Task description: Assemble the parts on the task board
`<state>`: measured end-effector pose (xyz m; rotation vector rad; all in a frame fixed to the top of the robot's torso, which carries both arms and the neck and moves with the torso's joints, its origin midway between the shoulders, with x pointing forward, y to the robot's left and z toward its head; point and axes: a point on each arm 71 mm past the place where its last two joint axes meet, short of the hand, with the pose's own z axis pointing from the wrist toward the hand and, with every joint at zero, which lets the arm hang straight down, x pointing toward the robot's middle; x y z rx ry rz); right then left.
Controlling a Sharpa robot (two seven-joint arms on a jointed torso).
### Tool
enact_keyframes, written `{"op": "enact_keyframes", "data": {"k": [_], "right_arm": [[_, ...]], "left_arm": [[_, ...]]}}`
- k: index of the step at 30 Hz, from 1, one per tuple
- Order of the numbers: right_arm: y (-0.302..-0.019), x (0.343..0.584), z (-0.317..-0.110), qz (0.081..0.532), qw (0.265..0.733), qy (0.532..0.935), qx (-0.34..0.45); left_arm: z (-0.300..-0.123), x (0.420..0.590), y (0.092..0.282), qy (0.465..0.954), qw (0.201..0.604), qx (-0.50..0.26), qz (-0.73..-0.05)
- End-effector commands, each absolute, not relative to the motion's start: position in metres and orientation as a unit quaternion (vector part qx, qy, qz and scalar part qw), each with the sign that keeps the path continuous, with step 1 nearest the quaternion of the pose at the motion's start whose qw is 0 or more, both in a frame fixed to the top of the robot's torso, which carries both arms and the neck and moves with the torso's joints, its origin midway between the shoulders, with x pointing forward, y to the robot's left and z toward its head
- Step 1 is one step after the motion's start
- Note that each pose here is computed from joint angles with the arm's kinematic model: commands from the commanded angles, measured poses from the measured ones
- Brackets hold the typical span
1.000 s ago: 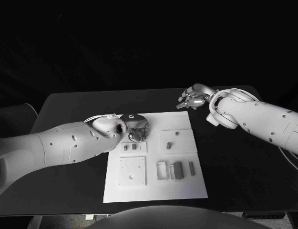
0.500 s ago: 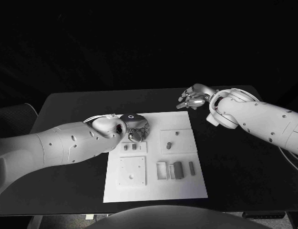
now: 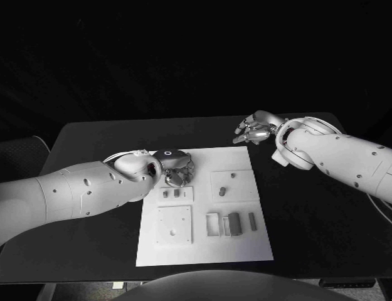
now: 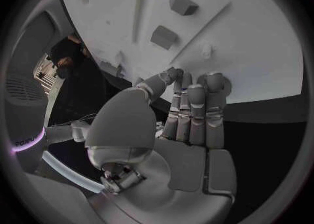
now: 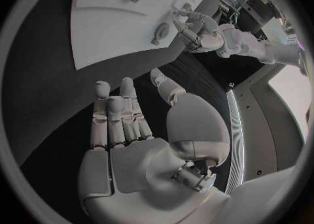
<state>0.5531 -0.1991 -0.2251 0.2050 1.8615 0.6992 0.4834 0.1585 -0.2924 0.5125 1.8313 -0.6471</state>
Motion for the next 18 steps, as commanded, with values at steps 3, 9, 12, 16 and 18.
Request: {"op": "enact_keyframes", "data": {"k": [3,9,12,16,18], "right_arm": [[-0.199,0.552,-0.225,0.297,0.536,0.785,0.083],[-0.199,0.552,-0.225,0.297,0.537,0.785,0.083],[-0.199,0.552,-0.226,0.297,0.536,0.786,0.083],[-0.200,0.552,-0.226,0.296,0.537,0.786,0.083],[-0.201,0.552,-0.226,0.296,0.537,0.786,0.084]], "left_arm": [[-0.285,0.483,0.159,0.763,0.543,0.199,-0.290],[-0.277,0.486,0.164,0.761,0.550,0.186,-0.290],[-0.274,0.487,0.171,0.764,0.550,0.179,-0.286],[-0.273,0.488,0.181,0.771,0.546,0.174,-0.277],[-0.274,0.487,0.186,0.776,0.543,0.172,-0.272]]}}
